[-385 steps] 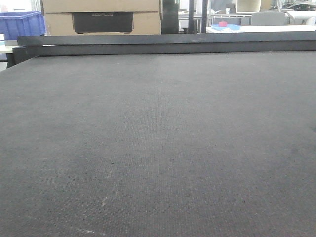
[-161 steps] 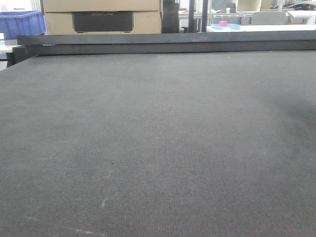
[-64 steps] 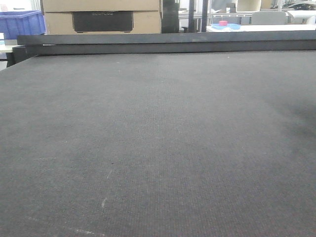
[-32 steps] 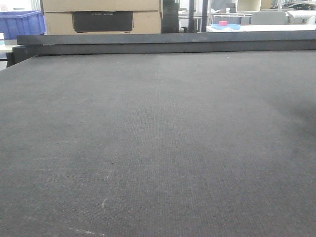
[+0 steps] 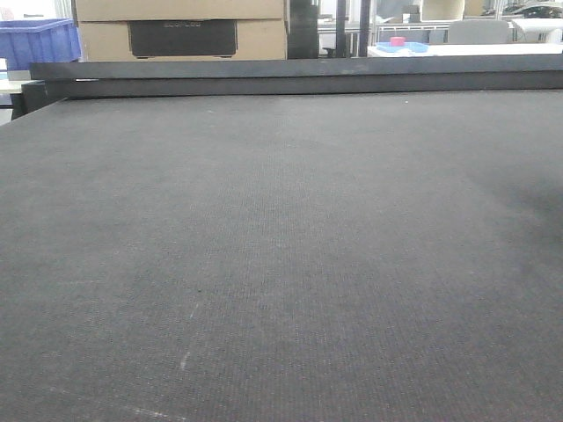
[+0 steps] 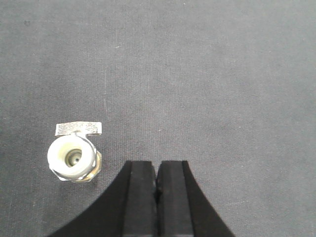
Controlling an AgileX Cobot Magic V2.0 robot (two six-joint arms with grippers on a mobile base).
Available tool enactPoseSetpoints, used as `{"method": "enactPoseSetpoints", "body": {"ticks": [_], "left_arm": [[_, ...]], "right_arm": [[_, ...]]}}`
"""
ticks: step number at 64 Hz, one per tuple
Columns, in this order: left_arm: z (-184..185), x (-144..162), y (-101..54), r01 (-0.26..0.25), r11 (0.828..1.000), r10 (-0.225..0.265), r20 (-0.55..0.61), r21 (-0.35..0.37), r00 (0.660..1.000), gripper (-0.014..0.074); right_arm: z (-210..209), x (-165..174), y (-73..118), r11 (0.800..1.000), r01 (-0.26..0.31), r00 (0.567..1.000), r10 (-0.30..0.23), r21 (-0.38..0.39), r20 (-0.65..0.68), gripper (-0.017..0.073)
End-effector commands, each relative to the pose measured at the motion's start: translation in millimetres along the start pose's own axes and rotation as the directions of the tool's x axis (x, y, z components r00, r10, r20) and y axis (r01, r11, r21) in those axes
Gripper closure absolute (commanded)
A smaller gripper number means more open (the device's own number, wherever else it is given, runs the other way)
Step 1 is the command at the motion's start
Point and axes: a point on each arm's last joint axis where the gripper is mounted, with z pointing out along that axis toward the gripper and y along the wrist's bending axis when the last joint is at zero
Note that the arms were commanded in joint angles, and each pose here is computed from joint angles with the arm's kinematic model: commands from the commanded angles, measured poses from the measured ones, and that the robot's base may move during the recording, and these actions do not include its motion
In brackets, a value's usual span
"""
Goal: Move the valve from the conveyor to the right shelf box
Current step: 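Close both grippers around the valve bodies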
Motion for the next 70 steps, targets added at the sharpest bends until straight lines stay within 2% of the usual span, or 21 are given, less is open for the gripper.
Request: {"method": "enactPoseSetpoints", "body": {"ticks": [1, 9, 17, 25, 31, 39, 42, 48, 52, 57, 64, 67, 70], "left_arm": [[-2.2, -1.2, 9.2, 0.069, 0.997, -0.069, 0.004, -0.031, 0.998, 0.0705], [-3.7, 5.8, 30.5, 0.152, 0.984, -0.158, -0.061, -0.093, 0.986, 0.0705], [2.0, 12.6, 46.8, 0.117, 0.988, -0.132, -0.159, -0.101, 0.978, 0.0705], [14.8, 12.3, 50.8, 0.113, 0.992, -0.123, -0.235, -0.054, 0.964, 0.0705], [23.6, 5.5, 54.2, 0.116, 0.992, -0.125, -0.254, -0.052, 0.959, 0.0686], [32.1, -10.0, 60.0, 0.102, 0.993, -0.113, -0.264, -0.058, 0.958, 0.0512], [37.5, -16.8, 63.8, 0.091, 0.994, -0.106, -0.273, -0.068, 0.956, 0.0379], [49.0, -24.1, 68.0, 0.082, 0.994, -0.100, -0.299, -0.072, 0.949, 0.0188], [59.0, -26.5, 65.7, 0.074, 0.996, -0.088, -0.342, -0.055, 0.936, 0.0103], [75.0, -27.9, 62.6, 0.045, 0.998, -0.057, -0.412, -0.041, 0.909, 0.0046], [97.8, -25.8, 63.5, -0.057, 0.995, 0.008, -0.490, -0.084, 0.872, 0.0044], [105.8, -23.4, 65.9, -0.076, 0.990, 0.005, -0.519, -0.116, 0.855, 0.0044], [112.5, -21.4, 67.5, -0.069, 0.989, -0.012, -0.536, -0.131, 0.844, 0.0044]], "right_arm": [[0.0, 2.8, -2.3, 1.000, 0.010, 1.000, -0.009, 0.011, -0.030, 0.0722], [0.0, 2.8, -2.3, 1.000, 0.010, 1.000, -0.009, 0.011, -0.030, 0.0721], [0.1, 1.3, -2.1, 1.000, 0.008, 1.000, -0.008, 0.009, -0.013, 0.0721], [0.1, 0.7, -1.7, 1.000, 0.005, 1.000, -0.005, 0.004, -0.007, 0.0721], [0.1, 0.5, -1.5, 1.000, 0.004, 1.000, -0.004, 0.002, -0.005, 0.0721], [0.1, 0.5, -1.5, 1.000, 0.004, 1.000, -0.004, 0.002, -0.005, 0.0721], [0.1, 0.5, -1.5, 1.000, 0.004, 1.000, -0.004, 0.002, -0.005, 0.0721], [0.1, 0.5, -1.5, 1.000, 0.004, 1.000, -0.004, 0.002, -0.005, 0.0721], [0.1, 0.1, -1.6, 1.000, 0.004, 1.000, -0.004, 0.003, 0.000, 0.0721], [0.1, -0.6, -1.6, 1.000, 0.004, 1.000, -0.004, 0.004, 0.007, 0.0721], [0.1, -0.8, -1.7, 1.000, 0.004, 1.000, -0.004, 0.004, 0.010, 0.0721], [0.1, -0.8, -1.7, 1.000, 0.004, 1.000, -0.004, 0.004, 0.010, 0.0721], [0.1, -0.8, -1.7, 1.000, 0.004, 1.000, -0.004, 0.004, 0.010, 0.0721]]}}
